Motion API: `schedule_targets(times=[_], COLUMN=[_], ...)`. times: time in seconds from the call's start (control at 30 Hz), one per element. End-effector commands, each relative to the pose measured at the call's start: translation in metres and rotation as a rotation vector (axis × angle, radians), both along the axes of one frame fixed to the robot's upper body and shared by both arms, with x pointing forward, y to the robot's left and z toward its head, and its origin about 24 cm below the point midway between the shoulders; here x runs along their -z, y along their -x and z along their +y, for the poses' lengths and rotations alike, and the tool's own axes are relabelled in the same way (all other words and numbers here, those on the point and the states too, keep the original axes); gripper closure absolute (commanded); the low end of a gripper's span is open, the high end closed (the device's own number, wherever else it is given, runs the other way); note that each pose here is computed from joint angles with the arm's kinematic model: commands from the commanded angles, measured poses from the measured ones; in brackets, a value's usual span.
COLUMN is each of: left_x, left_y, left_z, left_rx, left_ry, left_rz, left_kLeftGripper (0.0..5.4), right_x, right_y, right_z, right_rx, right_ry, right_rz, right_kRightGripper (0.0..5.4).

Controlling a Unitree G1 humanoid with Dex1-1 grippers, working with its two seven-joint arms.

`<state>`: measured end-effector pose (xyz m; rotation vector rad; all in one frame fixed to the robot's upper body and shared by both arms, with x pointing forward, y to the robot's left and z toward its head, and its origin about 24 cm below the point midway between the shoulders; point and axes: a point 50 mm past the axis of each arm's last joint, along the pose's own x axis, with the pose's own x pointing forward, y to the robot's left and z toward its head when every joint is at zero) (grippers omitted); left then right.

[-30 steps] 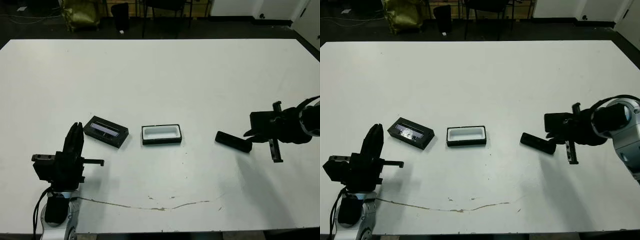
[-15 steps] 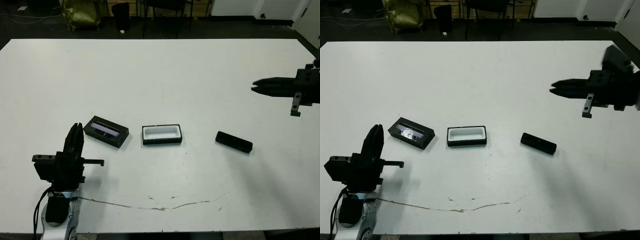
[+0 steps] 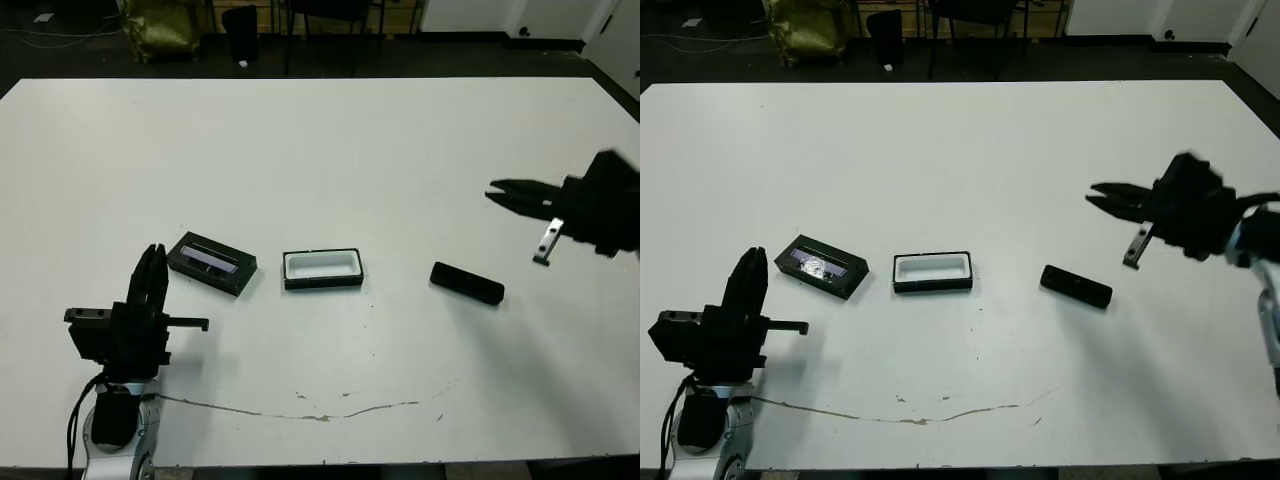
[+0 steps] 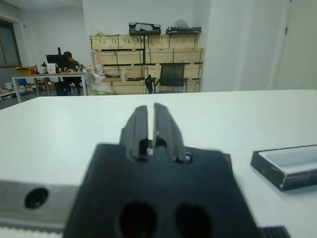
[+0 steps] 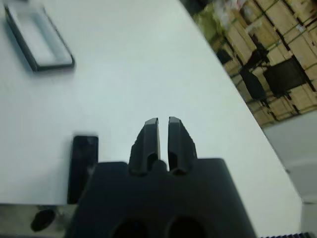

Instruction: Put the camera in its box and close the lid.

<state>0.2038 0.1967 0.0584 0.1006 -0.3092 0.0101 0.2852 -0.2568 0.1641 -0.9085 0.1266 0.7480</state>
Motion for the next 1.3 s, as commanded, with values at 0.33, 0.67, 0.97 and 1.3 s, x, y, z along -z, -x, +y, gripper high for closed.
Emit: schedule_targets(times=[0.33,0.67,0.97,1.3], left_x=[0.005,0.007,0.008,0.008], left_y=[0.001,0.0,0.0,-0.001], left_z=[0.003,0.006,0.006,0.008], left_rx=[-0.001,-0.001,0.011,0.015], left_ry=[-0.002,-0.001,0.029,0.001], left_rz=[0.03,0.023,0.033,0.013], left_kLeftGripper=[5.4,5.4,5.4,5.4], right_x=[0.027,0.022,0.024,0.032], right_y=[0.008,0.007,-0.007,-0.018], right_z=[-0.004,-0.013,-0.037,-0.057], right_rx=[0.044,0.029,-0.043,0.064], right_ry=[0.087,0.003,-0.32,-0.293], right_rz=[0.079,0.181,0.362,0.56], right_kRightGripper=[3.96,1.77,0.01,0.92])
